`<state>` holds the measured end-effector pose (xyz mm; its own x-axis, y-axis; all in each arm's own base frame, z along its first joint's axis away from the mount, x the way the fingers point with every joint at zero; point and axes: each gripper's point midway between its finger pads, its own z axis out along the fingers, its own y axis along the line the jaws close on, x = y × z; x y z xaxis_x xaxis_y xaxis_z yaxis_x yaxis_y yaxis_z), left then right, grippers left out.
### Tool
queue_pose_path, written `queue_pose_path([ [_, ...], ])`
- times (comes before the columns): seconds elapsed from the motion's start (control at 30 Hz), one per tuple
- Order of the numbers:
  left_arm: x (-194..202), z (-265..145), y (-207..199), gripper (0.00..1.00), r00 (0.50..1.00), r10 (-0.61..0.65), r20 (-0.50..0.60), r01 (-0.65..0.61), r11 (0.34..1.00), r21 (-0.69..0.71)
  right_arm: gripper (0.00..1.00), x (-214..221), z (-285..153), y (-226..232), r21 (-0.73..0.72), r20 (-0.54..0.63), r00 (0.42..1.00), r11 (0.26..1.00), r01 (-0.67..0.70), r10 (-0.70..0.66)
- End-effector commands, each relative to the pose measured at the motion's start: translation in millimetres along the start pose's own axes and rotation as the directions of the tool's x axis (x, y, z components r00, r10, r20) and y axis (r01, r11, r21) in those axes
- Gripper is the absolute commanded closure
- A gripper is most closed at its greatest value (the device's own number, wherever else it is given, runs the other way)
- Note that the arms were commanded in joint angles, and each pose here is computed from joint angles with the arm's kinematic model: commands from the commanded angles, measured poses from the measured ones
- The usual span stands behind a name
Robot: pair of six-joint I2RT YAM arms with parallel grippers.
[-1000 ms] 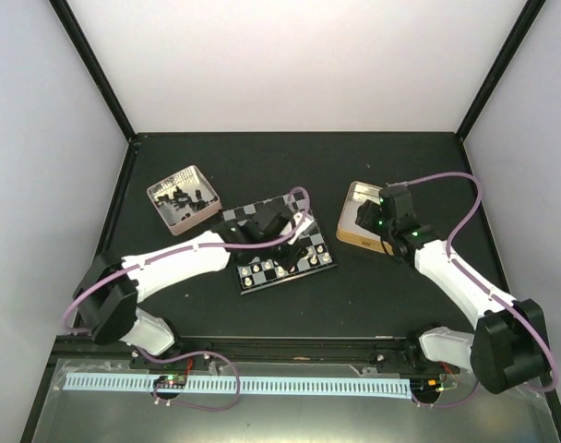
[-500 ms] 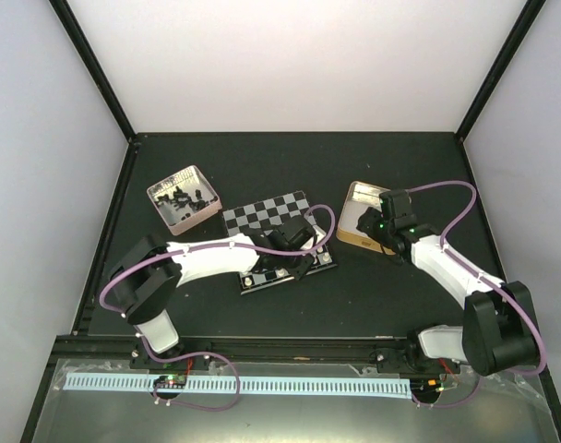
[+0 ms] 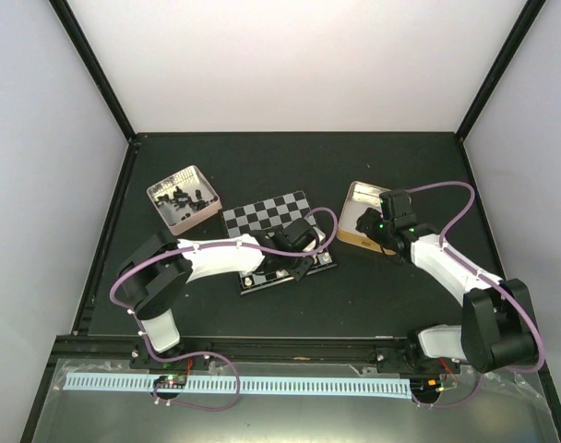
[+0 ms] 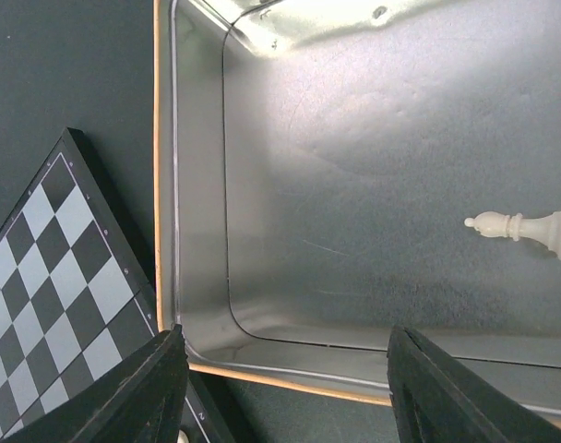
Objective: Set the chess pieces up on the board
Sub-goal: Place the chess piece on the chessboard.
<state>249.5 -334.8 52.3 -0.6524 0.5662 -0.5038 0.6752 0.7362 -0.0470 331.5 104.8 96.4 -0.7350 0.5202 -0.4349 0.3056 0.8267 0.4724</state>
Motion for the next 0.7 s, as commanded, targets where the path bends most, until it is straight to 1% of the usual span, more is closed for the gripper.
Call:
queue_pose_path([
  [0.0, -12.3, 0.7, -1.6, 0.94, 0.999, 0.002, 0.040, -0.002, 1.000, -0.007, 0.40, -3.1, 1.5, 2.2, -0.010, 0.001, 1.000, 1.000, -0.009, 0.009],
  [0.1, -11.4, 0.5, -0.8, 0.92, 0.999, 0.002, 0.039, -0.001, 1.000, -0.011, 0.40, -3.6, 1.3, 3.1, -0.014, 0.001, 1.000, 1.000, -0.012, 0.012],
  [0.27, -11.0, -2.0, -1.1, 0.82, 0.999, 0.002, 0.038, -0.002, 1.000, -0.007, 0.40, -3.6, 1.3, 5.0, -0.022, -0.003, 1.000, 1.000, -0.010, 0.010],
  [0.37, -12.0, -5.0, -3.1, 0.79, 0.999, 0.000, 0.043, 0.000, 1.000, 0.005, 0.40, -3.0, 1.1, 5.4, -0.025, -0.005, 1.000, 1.000, -0.011, 0.011],
  [0.67, -20.0, -21.8, -6.3, 0.79, 0.997, -0.018, 0.080, 0.016, 0.999, 0.030, 0.41, -2.8, 0.1, 7.3, -0.035, -0.007, 1.000, 0.999, -0.012, 0.012],
])
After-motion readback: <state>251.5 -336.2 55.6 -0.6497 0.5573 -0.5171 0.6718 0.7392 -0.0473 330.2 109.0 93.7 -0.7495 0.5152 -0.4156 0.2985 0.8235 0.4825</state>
